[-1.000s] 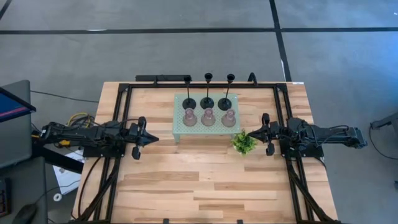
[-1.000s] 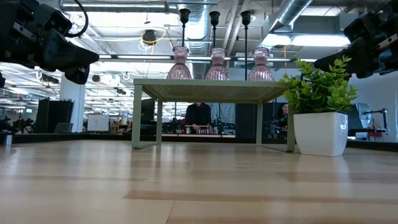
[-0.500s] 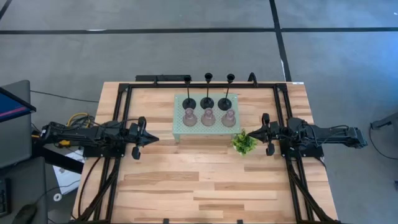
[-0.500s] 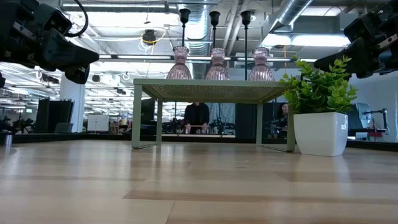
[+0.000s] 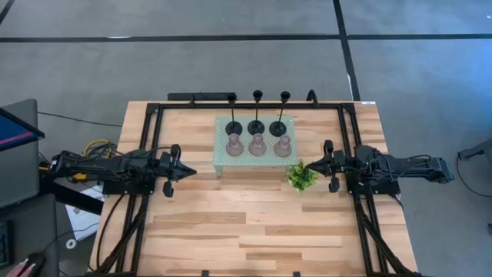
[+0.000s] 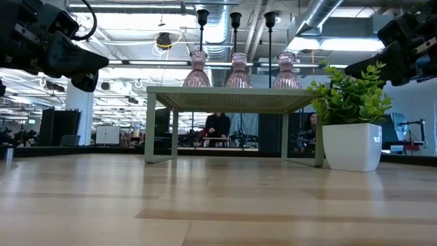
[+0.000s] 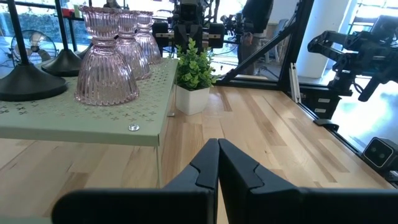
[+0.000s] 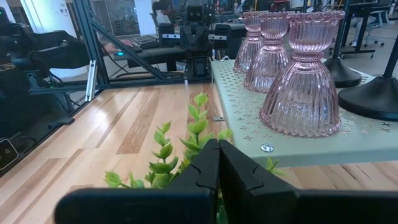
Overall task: Pick & Place candle stick holders
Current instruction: Return to Home Position
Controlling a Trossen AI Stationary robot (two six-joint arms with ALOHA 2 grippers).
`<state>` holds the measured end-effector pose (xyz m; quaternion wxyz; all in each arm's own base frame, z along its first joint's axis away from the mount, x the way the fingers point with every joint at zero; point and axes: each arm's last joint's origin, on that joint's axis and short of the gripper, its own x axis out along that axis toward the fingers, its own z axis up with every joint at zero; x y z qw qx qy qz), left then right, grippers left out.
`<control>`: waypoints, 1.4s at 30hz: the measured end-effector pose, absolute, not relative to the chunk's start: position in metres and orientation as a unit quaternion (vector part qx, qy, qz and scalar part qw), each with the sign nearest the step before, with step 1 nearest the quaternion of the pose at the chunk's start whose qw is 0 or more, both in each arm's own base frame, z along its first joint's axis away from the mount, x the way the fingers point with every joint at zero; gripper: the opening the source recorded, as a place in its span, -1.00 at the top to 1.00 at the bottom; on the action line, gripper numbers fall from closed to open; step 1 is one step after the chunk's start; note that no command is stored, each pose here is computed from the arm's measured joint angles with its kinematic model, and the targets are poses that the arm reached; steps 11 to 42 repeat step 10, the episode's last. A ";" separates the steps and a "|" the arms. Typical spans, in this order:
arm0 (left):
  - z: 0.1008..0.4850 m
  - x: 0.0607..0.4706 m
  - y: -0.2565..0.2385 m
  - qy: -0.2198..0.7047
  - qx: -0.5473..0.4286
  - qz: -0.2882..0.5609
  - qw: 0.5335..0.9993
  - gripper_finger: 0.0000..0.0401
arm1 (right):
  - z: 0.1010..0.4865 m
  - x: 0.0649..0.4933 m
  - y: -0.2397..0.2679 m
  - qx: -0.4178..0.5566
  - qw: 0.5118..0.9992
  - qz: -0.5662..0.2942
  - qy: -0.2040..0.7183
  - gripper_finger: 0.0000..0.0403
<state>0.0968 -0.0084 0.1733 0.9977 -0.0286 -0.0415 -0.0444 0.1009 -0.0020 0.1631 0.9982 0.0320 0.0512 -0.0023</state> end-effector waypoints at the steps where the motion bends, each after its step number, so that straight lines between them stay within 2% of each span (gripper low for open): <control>1: 0.173 0.097 -0.008 -0.042 -0.029 -0.044 0.998 0.97 | 0.163 0.101 -0.002 0.032 0.998 -0.002 0.051 1.00; 42: 0.174 0.097 -0.008 -0.043 -0.029 -0.044 0.998 0.97 | 0.163 0.101 -0.002 0.032 0.998 -0.002 0.051 1.00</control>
